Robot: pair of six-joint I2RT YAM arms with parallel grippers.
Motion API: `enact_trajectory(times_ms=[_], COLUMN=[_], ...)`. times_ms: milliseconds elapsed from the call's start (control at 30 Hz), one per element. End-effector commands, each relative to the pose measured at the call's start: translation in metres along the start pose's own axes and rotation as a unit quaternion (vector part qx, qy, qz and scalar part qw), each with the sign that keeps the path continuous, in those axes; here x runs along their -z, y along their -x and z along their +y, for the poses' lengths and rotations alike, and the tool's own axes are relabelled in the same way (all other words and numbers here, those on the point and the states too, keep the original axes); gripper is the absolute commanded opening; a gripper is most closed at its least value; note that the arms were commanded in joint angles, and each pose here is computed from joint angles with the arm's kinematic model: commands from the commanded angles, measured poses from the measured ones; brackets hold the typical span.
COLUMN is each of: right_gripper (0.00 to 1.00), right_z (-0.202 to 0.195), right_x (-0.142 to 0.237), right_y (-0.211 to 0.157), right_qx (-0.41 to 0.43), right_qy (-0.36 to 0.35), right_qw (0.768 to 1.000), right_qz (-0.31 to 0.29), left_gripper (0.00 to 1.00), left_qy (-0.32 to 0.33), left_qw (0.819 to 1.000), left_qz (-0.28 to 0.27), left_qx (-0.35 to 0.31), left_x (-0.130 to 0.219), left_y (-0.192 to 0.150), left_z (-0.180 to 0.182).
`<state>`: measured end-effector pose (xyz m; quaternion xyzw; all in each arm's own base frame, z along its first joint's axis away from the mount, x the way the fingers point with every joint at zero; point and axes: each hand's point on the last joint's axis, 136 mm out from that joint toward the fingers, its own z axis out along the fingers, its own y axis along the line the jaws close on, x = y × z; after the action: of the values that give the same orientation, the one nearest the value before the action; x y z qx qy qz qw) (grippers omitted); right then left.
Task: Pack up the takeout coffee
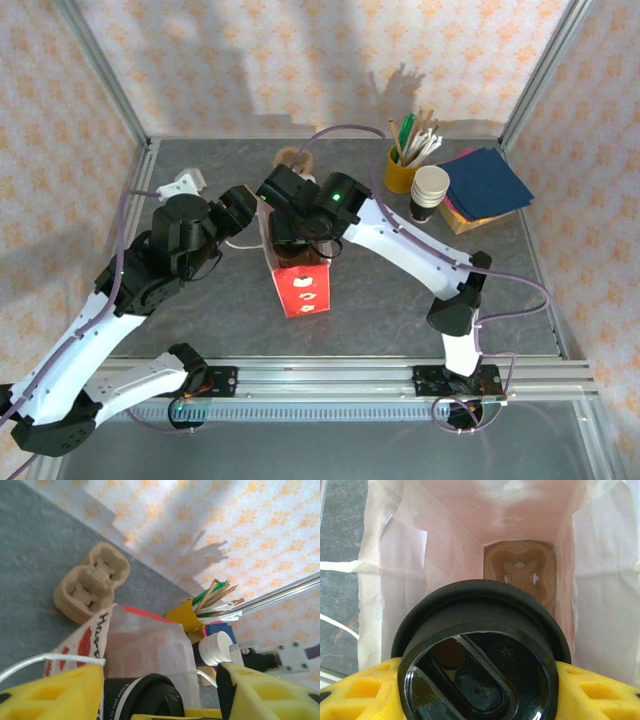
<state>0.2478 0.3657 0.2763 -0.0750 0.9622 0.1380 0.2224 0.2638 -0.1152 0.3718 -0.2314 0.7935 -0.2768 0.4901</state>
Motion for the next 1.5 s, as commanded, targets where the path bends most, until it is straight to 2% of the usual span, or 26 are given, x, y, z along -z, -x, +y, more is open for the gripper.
enact_trajectory(times_ms=[0,100,200,333,467,600,700,1067,1467], right_gripper=[0.51,0.51,0.51,0.51,0.51,0.51,0.51,0.51,0.5], right_z=[0.003,0.004,0.005,0.003,0.003,0.003,0.002,-0.006,-0.029], right_x=[0.005,0.004,0.001,0.0,0.0,-0.002,-0.003,-0.005,-0.007], right_y=[0.002,0.002,0.0,-0.003,-0.002,-0.004,-0.004,-0.006,-0.007], right_qx=[0.0,-0.001,-0.002,-0.006,-0.007,-0.004,-0.002,-0.003,-0.002], right_qy=[0.001,0.0,-0.002,-0.006,-0.007,-0.008,-0.011,-0.026,-0.04], right_qw=[1.0,1.0,1.0,1.0,1.0,1.0,1.0,1.0,0.999], right_qz=[-0.005,-0.006,-0.002,0.0,-0.001,0.002,0.002,0.0,0.016], left_gripper=[0.66,0.67,0.67,0.66,0.62,0.54,0.49,0.48,0.47], left_qy=[0.072,0.106,0.138,0.158,0.176,0.146,0.107,0.03,0.001], left_qw=[0.994,0.992,0.989,0.986,0.981,0.978,0.977,0.971,0.968], left_qz=[0.008,0.037,0.041,0.048,0.079,0.135,0.151,0.206,0.225], left_qx=[-0.077,-0.062,-0.04,-0.011,0.014,0.07,0.103,0.12,0.107], left_x=[-0.004,-0.021,-0.027,-0.033,-0.046,-0.066,-0.077,-0.116,-0.13], left_y=[0.002,-0.003,-0.005,-0.012,-0.04,-0.092,-0.117,-0.19,-0.218], left_z=[0.034,0.073,0.111,0.144,0.177,0.196,0.197,0.168,0.142])
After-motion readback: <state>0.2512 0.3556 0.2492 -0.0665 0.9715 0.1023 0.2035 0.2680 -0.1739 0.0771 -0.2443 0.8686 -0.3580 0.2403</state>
